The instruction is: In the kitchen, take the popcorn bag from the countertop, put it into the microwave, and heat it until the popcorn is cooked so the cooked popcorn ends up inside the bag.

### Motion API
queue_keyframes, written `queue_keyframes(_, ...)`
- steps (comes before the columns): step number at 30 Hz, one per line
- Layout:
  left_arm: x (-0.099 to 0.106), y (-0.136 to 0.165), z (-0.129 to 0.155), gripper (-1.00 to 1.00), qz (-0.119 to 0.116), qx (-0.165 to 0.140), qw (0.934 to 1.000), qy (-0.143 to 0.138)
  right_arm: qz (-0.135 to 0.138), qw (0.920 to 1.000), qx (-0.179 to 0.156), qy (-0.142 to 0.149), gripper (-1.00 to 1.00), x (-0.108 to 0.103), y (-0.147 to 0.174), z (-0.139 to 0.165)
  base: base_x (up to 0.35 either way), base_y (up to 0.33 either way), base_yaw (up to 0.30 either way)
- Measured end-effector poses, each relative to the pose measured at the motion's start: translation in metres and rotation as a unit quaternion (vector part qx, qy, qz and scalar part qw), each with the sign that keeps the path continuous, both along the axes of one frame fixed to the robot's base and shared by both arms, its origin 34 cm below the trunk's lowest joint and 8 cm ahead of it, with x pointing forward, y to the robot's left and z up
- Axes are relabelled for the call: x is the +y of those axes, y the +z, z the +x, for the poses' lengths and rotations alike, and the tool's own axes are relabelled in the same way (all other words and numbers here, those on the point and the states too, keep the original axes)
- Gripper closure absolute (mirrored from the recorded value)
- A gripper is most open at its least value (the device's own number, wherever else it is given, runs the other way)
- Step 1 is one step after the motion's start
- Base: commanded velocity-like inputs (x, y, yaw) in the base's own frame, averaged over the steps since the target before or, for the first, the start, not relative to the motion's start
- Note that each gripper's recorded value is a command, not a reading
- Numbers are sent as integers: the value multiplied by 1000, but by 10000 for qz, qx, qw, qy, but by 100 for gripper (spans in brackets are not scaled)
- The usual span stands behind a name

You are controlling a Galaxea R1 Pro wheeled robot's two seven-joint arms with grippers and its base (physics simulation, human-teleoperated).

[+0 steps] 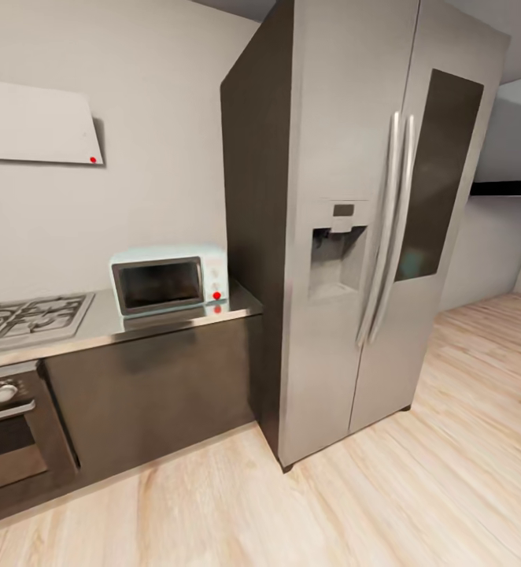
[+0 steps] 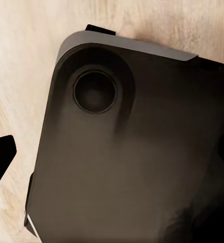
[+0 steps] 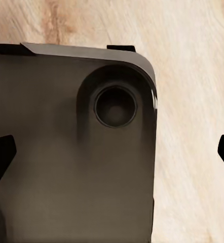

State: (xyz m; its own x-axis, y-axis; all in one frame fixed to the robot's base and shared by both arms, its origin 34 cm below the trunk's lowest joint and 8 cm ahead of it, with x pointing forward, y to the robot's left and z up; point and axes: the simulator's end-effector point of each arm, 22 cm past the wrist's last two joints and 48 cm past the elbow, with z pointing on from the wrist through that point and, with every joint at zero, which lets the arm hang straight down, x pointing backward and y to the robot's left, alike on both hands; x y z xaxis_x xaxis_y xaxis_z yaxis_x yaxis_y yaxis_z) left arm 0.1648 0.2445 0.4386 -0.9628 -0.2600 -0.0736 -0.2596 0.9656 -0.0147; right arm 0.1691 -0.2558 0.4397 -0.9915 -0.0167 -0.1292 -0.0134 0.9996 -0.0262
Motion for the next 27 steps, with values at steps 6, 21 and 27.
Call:
queue_keyframes(6, 0, 0, 0, -100, 0, 0, 10000, 0, 5, 10000, 0, -29, -100, 0, 0, 0, 329, -116, 0)
queue_keyframes(21, 0, 0, 1, -100, 6, -22, 10000, 0, -5, 10000, -18, 4, -100, -1, 0, 1, 329, -113, 170)
queue_keyframes(27, 0, 0, 1, -100, 5, -23, 10000, 0, -9, 10000, -22, -2, -100, -2, 0, 1, 299, -44, 268)
